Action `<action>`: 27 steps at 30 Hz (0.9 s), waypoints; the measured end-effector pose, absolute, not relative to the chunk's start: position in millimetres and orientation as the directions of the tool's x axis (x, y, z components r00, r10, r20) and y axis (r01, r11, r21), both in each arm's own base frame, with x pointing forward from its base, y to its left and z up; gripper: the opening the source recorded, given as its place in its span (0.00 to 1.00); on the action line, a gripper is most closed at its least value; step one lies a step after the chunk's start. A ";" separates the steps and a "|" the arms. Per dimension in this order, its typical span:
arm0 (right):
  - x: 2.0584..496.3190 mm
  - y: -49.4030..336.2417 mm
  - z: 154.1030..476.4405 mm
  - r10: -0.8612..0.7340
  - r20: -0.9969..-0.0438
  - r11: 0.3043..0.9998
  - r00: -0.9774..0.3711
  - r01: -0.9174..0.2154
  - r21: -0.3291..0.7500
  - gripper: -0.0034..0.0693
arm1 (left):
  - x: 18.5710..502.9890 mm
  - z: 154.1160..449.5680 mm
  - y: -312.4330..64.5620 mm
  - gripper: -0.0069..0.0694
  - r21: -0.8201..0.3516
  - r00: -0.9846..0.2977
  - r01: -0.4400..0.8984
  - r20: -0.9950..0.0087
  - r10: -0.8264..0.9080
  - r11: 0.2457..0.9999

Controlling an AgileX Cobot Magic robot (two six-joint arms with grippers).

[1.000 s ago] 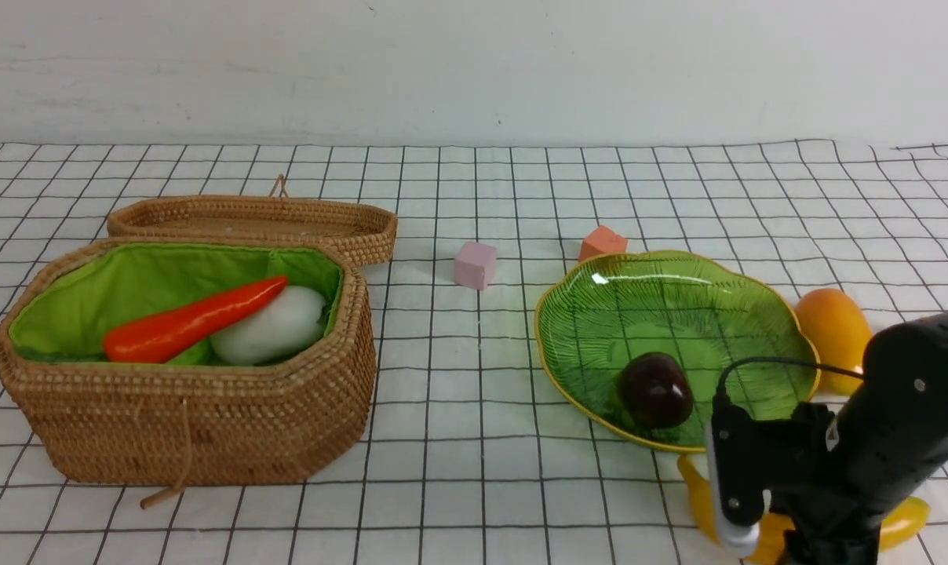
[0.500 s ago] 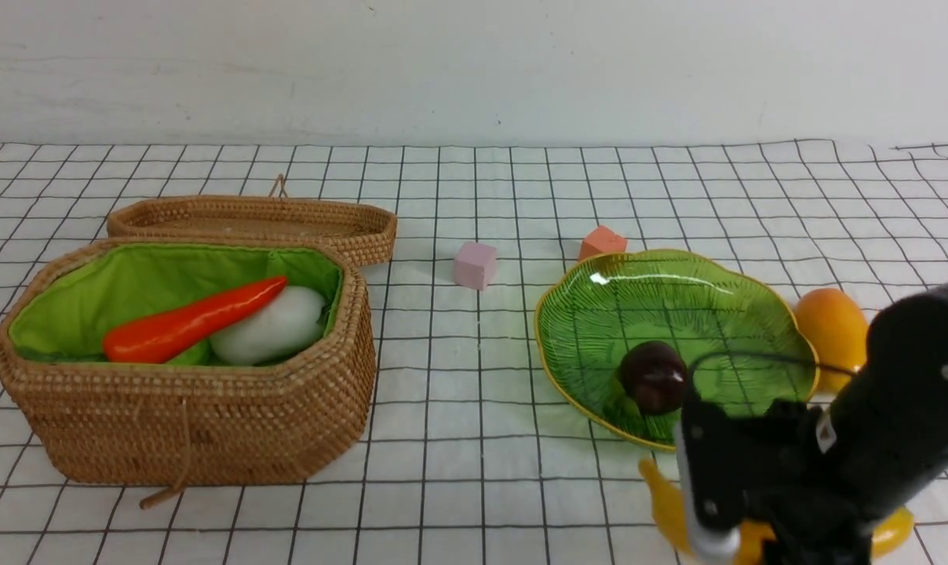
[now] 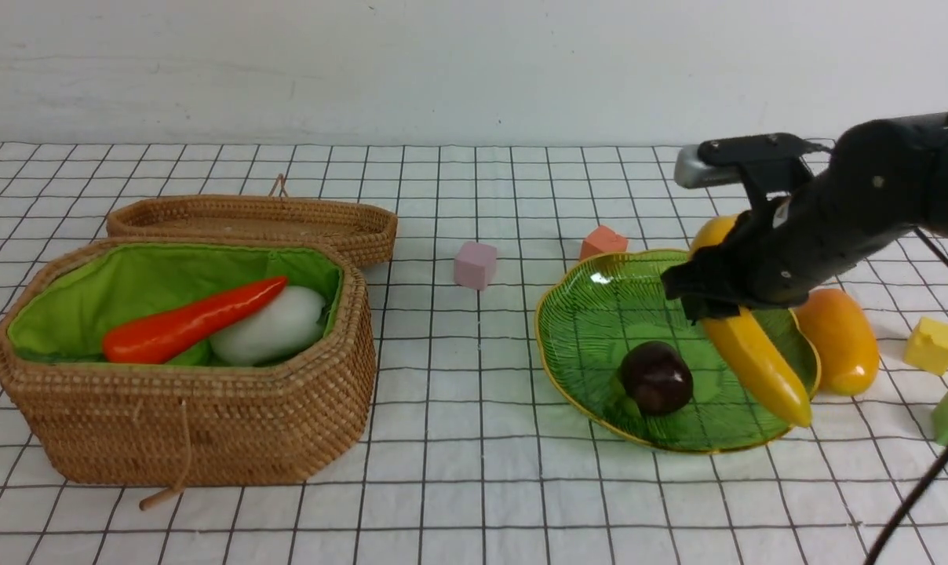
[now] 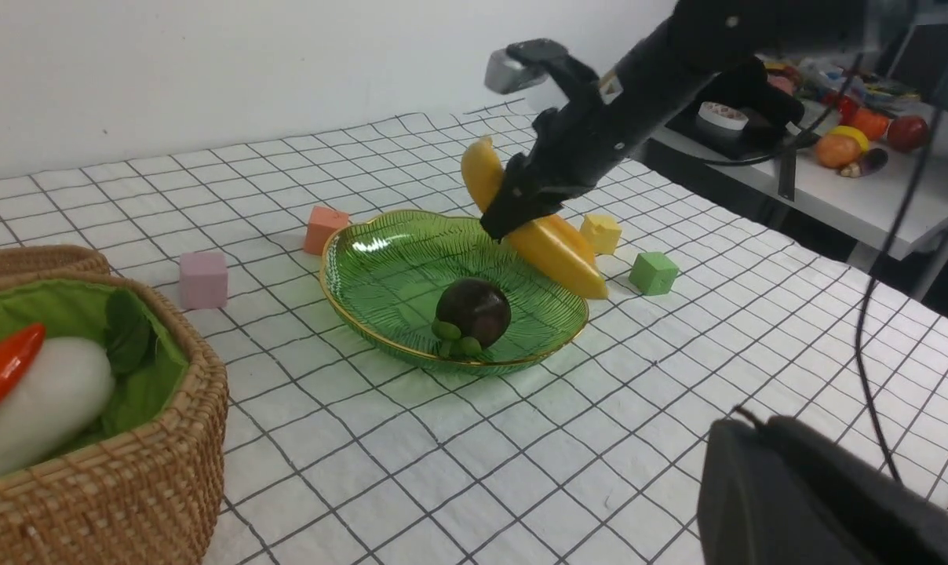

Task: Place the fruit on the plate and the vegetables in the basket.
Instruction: Use the right arm to grab a banana and put it into the right plate, then use the right arm to grab a mango and put it into the right plate

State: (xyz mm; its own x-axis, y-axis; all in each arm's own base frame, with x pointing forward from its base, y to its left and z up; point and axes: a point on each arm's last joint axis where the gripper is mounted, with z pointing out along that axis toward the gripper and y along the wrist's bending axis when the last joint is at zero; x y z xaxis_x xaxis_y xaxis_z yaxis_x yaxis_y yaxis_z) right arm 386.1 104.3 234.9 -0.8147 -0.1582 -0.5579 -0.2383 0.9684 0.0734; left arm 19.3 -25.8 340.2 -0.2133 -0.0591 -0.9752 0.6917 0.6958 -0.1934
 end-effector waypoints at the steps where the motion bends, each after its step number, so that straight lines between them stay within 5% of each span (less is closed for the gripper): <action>1: 396.3 102.4 223.4 -0.151 -0.540 0.972 -0.828 -0.225 0.074 0.50 | 19.3 340.2 -25.8 0.07 -0.193 -0.213 0.692 -0.975 -0.059 0.696; 5: 405.7 102.8 214.0 -0.146 -0.528 0.973 -0.837 -0.217 0.075 0.57 | 19.3 340.3 -25.8 0.08 -0.193 -0.213 0.692 -0.975 -0.059 0.696; 10: 404.1 103.0 228.2 -0.150 -0.517 0.972 -0.842 -0.222 0.079 0.91 | 19.3 340.5 -25.8 0.08 -0.193 -0.212 0.692 -0.975 -0.061 0.696; 12: 399.7 101.7 242.0 -0.160 -0.504 0.971 -0.849 -0.226 0.072 0.96 | 19.4 340.8 -25.8 0.08 -0.193 -0.209 0.692 -0.976 -0.063 0.695; 19: 389.5 63.8 286.4 -0.102 -0.509 0.995 -0.855 -0.098 -0.034 0.87 | 19.7 342.8 -25.7 0.08 -0.194 -0.193 0.693 -0.978 -0.080 0.694; 27: 416.3 -10.9 228.6 0.188 -0.382 0.980 -0.905 0.198 0.013 0.82 | 19.5 341.5 -25.8 0.09 -0.194 -0.203 0.693 -0.977 -0.069 0.695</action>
State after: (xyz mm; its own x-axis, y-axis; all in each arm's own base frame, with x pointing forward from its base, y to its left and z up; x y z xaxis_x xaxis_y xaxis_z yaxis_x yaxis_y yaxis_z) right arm 416.3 -10.9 228.6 -0.9050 0.1875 -0.3819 0.1977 0.9802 0.0129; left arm 19.5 -25.8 341.5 -0.2035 -0.0692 -0.9766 0.6925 0.6949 -0.1936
